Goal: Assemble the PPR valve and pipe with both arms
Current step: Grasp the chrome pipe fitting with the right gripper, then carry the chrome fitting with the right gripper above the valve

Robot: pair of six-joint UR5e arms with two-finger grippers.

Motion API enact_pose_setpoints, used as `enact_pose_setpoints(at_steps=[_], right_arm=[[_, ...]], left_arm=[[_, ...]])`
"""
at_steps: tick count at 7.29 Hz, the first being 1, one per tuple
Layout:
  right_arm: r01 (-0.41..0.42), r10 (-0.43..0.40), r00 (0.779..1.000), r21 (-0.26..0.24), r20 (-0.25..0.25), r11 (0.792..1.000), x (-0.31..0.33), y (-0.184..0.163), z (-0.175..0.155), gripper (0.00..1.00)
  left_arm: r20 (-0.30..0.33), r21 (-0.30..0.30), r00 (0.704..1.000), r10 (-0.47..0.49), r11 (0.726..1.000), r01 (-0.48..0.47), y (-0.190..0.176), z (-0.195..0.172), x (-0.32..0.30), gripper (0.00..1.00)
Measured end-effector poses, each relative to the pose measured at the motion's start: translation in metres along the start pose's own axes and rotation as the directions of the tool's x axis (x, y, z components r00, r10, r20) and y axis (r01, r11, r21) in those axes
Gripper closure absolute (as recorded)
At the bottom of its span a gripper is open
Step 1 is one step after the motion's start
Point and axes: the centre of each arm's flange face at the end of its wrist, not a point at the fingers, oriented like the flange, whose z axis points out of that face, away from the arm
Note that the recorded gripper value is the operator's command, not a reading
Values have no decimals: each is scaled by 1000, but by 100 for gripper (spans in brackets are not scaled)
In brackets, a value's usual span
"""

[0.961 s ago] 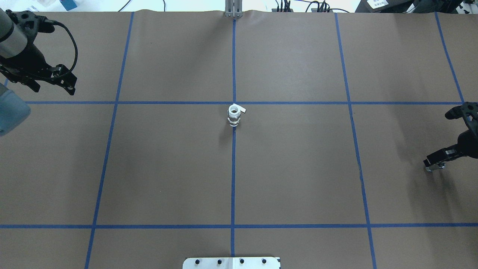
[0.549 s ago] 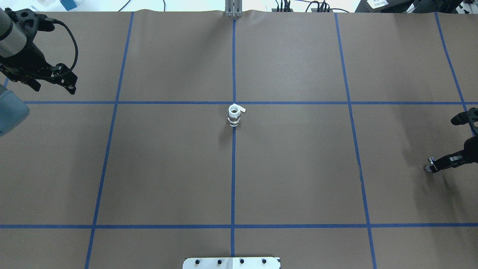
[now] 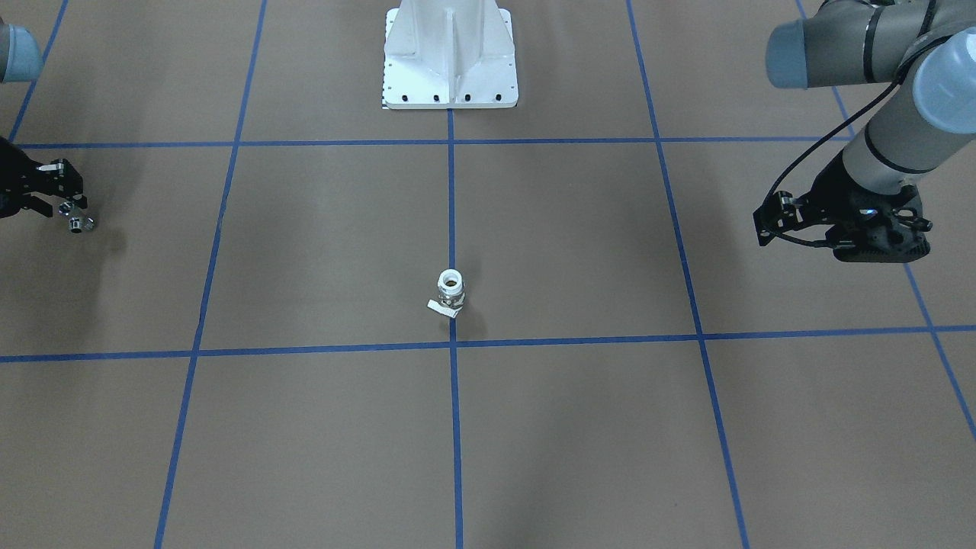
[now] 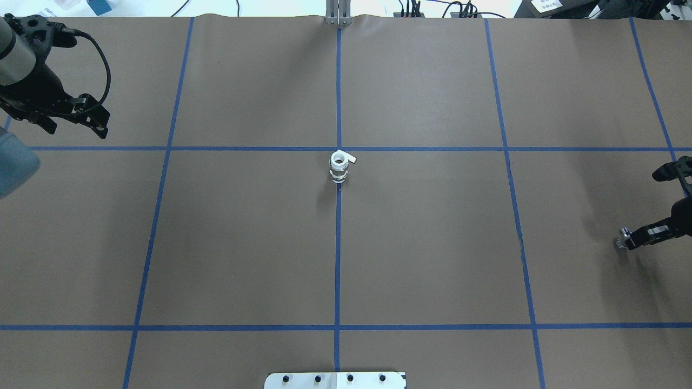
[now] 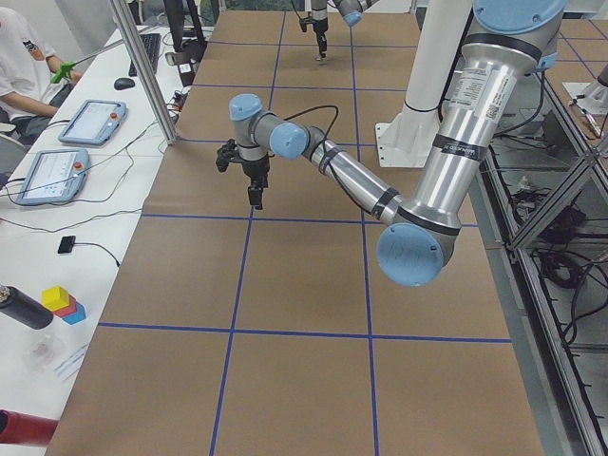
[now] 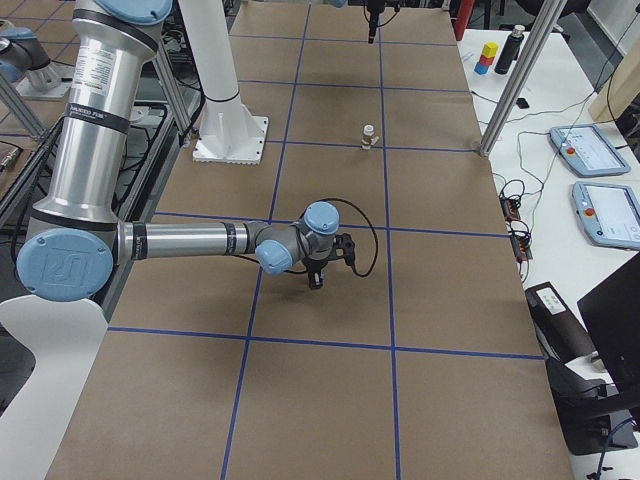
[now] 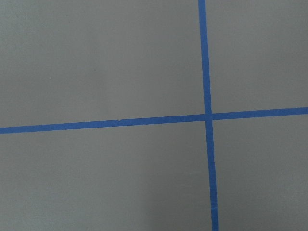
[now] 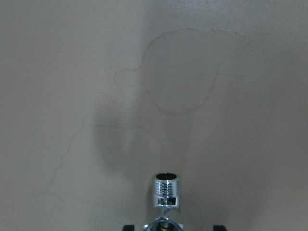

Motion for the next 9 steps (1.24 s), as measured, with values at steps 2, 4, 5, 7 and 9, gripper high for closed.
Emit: enact_pose_setpoints(at_steps=[2, 4, 5, 7, 9], right_arm=[[2, -2, 1000, 5, 3, 1000, -1, -1, -1, 100], [7, -8, 1000, 27, 20, 1000, -9, -2, -11, 100], [5, -7, 999, 43, 35, 999, -15, -5, -22, 100], [-26, 21, 998, 78, 63, 997, -33, -24, -41, 100], [-94, 86, 993, 99, 84, 991, -88, -89, -69, 100]], left_arm=[[2, 4, 1000, 1, 1000, -1, 0, -1, 0, 0], [0, 9, 1000, 4, 1000, -4, 1, -4, 1, 0], [-1, 10, 1000, 5, 1000, -5, 2, -5, 2, 0], [-4, 15, 1000, 10, 1000, -10, 3, -7, 4, 0], [-7, 19, 1000, 12, 1000, -12, 4, -10, 4, 0]])
